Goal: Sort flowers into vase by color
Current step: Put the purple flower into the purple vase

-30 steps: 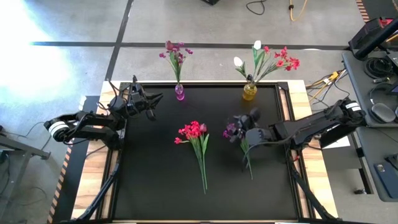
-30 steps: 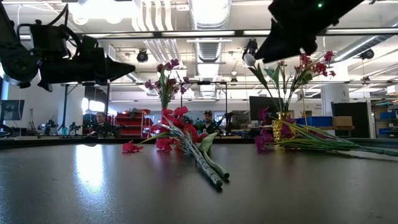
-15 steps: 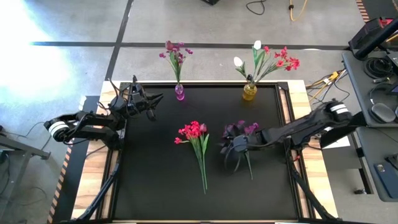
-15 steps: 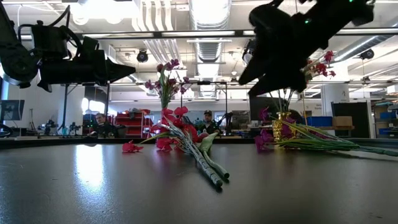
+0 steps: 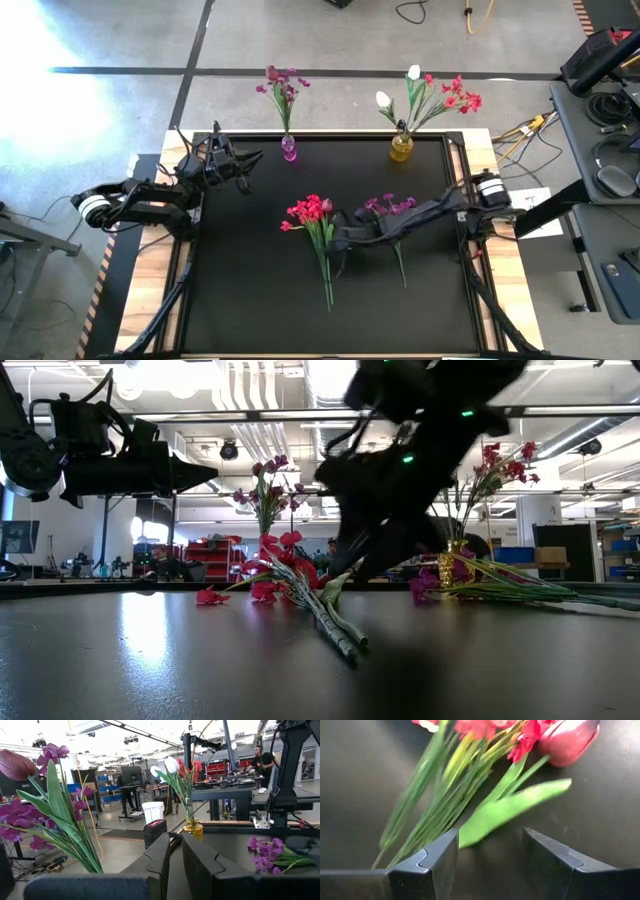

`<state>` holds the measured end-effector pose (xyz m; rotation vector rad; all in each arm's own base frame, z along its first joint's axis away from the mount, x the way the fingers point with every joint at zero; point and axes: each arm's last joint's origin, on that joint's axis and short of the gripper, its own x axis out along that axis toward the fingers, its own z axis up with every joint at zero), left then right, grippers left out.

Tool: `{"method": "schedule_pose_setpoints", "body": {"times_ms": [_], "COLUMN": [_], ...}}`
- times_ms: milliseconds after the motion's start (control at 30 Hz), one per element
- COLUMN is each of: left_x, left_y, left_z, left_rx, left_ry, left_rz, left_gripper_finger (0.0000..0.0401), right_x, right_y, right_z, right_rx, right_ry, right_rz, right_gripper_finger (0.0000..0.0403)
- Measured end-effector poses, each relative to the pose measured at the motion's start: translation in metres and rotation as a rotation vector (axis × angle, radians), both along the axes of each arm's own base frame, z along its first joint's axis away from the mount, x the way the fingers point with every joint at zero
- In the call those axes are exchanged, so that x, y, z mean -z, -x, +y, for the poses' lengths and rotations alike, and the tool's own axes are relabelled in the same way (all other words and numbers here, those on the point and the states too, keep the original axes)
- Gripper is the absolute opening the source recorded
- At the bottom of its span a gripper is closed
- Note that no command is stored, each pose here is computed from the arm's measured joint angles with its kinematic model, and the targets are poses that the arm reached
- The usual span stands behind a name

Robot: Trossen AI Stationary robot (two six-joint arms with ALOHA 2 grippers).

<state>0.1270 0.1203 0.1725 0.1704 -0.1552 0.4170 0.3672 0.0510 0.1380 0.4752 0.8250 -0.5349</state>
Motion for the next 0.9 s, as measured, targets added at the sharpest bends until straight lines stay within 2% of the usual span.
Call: {"method": "schedule_pose_setpoints", "body": {"times_ms": [133, 267, 467, 567, 800, 900], "left_x": [0.0, 0.0, 0.0, 0.0, -0.002, -0.006], "left_y": [0.0, 0.0, 0.0, 0.0, -0.001, -0.003], "left_z": [0.0, 0.0, 0.0, 0.0, 0.001, 0.003], "left_rx": [0.0, -0.001, -0.001, -0.001, -0.003, -0.003], "left_ry": [0.0, -0.006, -0.004, -0.005, -0.018, -0.023], "left_rz": [0.0, 0.002, 0.005, 0.006, -0.006, -0.011], "left_gripper_finger": [0.0037, 0.0037, 0.0037, 0.0037, 0.0037, 0.0037], "right_x": [0.001, 0.009, 0.015, 0.015, 0.007, -0.005], "right_y": [-0.022, -0.034, -0.046, -0.047, -0.043, -0.039], "right_z": [-0.008, -0.014, -0.017, -0.017, -0.021, -0.023], "right_rx": [-0.018, -0.016, -0.038, -0.063, -0.137, -0.145], "right_ry": [-0.038, -0.051, -0.018, -0.001, 0.031, 0.071], "right_rz": [0.05, 0.121, 0.185, 0.196, 0.229, 0.242], "right_gripper_finger": [0.021, 0.021, 0.0201, 0.0169, 0.003, 0.0018]}}
